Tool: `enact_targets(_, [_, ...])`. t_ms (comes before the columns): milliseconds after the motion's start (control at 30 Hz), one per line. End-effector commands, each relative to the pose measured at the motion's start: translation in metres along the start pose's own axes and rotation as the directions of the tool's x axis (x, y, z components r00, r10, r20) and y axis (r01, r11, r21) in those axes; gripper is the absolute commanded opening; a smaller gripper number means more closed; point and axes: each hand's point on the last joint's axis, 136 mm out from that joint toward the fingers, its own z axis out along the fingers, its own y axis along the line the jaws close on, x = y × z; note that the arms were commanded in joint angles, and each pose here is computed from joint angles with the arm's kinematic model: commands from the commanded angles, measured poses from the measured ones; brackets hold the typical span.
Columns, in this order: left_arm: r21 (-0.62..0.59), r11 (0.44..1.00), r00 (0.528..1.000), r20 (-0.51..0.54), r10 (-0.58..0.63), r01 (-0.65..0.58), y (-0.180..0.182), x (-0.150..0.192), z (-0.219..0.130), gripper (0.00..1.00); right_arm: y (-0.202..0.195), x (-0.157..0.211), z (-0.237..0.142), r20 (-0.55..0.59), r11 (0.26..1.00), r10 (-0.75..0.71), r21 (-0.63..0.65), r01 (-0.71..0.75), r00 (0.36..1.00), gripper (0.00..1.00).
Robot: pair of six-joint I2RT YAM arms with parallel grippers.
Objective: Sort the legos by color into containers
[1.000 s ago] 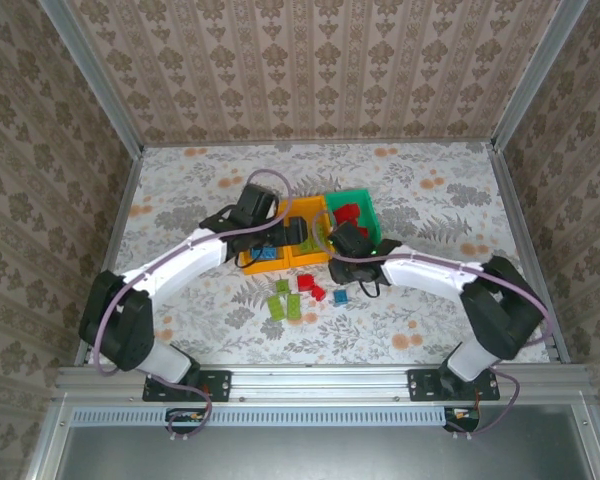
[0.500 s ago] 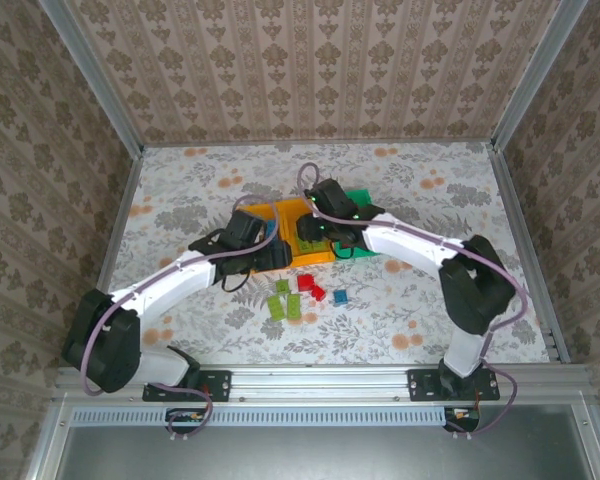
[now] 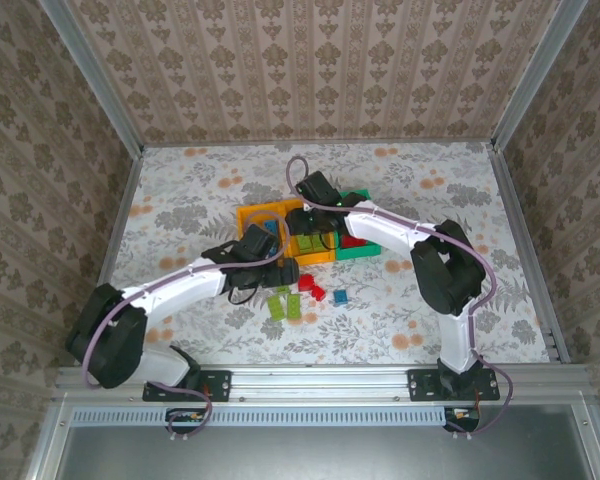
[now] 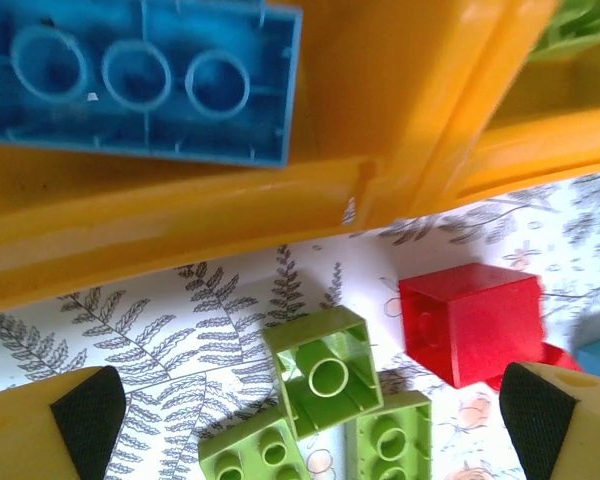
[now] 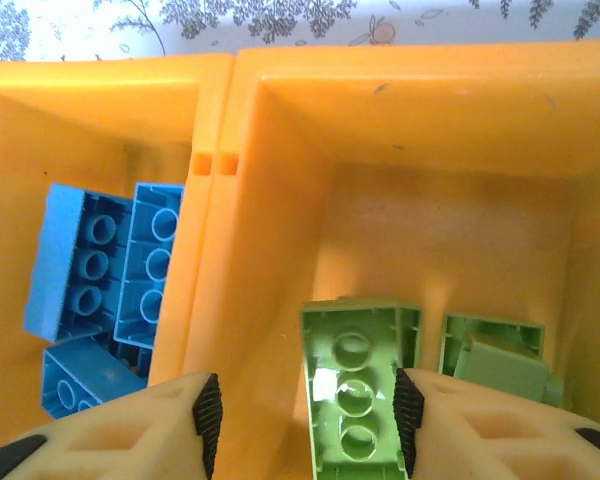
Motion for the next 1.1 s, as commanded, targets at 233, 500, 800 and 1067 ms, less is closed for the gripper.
enact_targets(233, [-0.079,0.996,0.998,-0.043,-0.045,0.042,0.008,0.006,0.013,0.94,0.002,-0.009,-0.029,0.044,1.0,0.007,-0.011,-0.006,0.999,0.63])
enact_targets(500, [-0.1,0.994,0.996,-0.078,-0.049,0.042,0.004,0.005,0.027,0.81,-0.002,-0.009,-0.05,0.088,1.0,-0.002,-0.003,0.002,0.996,0.63])
enact_targets(800, [-0.134,0.991,0.996,-0.088,-0.033,0.021,0.003,0.005,0.031,0.66,-0.01,-0.005,-0.057,0.101,1.0,-0.008,0.011,0.007,0.995,0.64])
enact_targets(1067, [-0.158,0.987,0.993,-0.117,0.007,-0.025,-0.001,0.009,0.037,0.56,-0.019,-0.001,-0.058,0.1,1.0,0.003,0.019,-0.005,0.995,0.65])
